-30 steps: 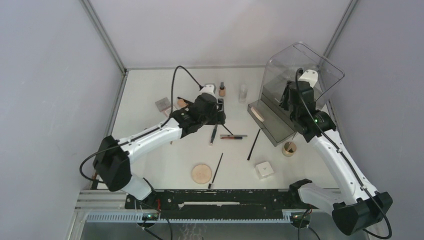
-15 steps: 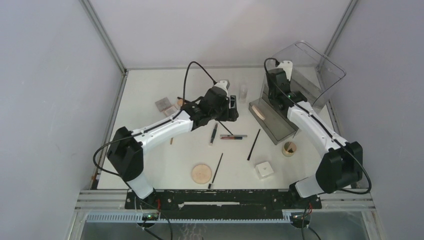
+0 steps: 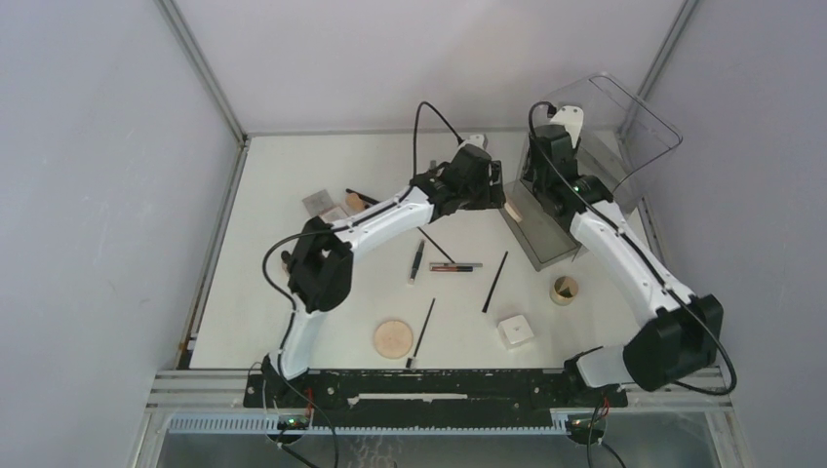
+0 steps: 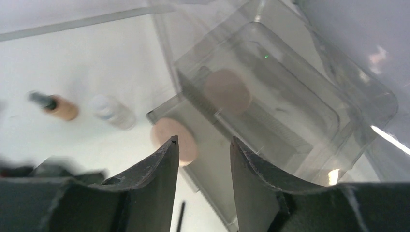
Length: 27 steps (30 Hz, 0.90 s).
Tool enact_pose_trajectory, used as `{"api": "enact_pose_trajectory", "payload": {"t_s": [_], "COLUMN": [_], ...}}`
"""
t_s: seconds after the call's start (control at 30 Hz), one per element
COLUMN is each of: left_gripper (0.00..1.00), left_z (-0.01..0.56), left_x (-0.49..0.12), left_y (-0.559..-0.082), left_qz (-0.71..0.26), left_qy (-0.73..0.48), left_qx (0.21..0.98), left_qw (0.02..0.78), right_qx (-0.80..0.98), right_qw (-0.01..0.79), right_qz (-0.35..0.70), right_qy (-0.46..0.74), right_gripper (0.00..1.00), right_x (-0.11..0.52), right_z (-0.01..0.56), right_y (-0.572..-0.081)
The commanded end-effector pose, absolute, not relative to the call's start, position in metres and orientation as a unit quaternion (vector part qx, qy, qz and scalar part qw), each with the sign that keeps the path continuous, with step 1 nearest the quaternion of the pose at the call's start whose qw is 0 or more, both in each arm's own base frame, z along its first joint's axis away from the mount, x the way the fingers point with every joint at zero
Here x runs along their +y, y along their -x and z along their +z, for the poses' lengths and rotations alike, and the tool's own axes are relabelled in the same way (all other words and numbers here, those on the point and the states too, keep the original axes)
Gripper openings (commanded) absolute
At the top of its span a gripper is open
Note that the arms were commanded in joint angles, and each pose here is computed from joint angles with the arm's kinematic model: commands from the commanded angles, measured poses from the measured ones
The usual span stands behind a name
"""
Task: Organize the makeup
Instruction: Move the storage box to the center of the board, then open the drawer in the storage box.
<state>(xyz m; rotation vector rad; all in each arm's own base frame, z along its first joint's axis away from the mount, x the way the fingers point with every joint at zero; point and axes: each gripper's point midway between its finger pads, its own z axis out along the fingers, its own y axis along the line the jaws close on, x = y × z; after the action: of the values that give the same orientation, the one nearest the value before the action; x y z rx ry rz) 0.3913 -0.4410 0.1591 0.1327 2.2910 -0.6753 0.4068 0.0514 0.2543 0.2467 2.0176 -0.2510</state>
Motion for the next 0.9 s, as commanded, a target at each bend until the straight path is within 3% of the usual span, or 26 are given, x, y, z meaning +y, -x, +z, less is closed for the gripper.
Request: {"api": "enact_pose_trajectory", "payload": {"t_s": [0.0,0.2,0.47,0.87], "left_gripper": [0.72,0.64,0.67,0.68], "left_z": [0.169,0.158,0.196,0.206], "left_x": [-0.468,-0.46,-0.348,-0.232], "left_y": [-0.408,-0.401,-0.363,-0.302], "left_qz": [-0.282,-0.268,-0.197,-0.11], "left_qy": [-0.03,-0.041,-0.035,-0.013], "left_qx": [0.884,0.9,0.89,0.886], "left_qw": [0.372,0.341,0.41,0.451], "right_qx": [0.833,0.878,0.925,0.936], "right_qw": [0.543,0.473,0.363,0.348], "right_qz": [-0.022,0.059,0.112,-0.012], "right_qy": [-0.107,-0.041,0.033,0.056], "right_gripper": [0.51,0.52,0.57,0.54], "right_x": [0.071,0.095,0.12,0.083], "right_z": [0.293,0.249,0.157,0.081], "right_y": [-0.372,-0.332,-0.324,-0.348]}}
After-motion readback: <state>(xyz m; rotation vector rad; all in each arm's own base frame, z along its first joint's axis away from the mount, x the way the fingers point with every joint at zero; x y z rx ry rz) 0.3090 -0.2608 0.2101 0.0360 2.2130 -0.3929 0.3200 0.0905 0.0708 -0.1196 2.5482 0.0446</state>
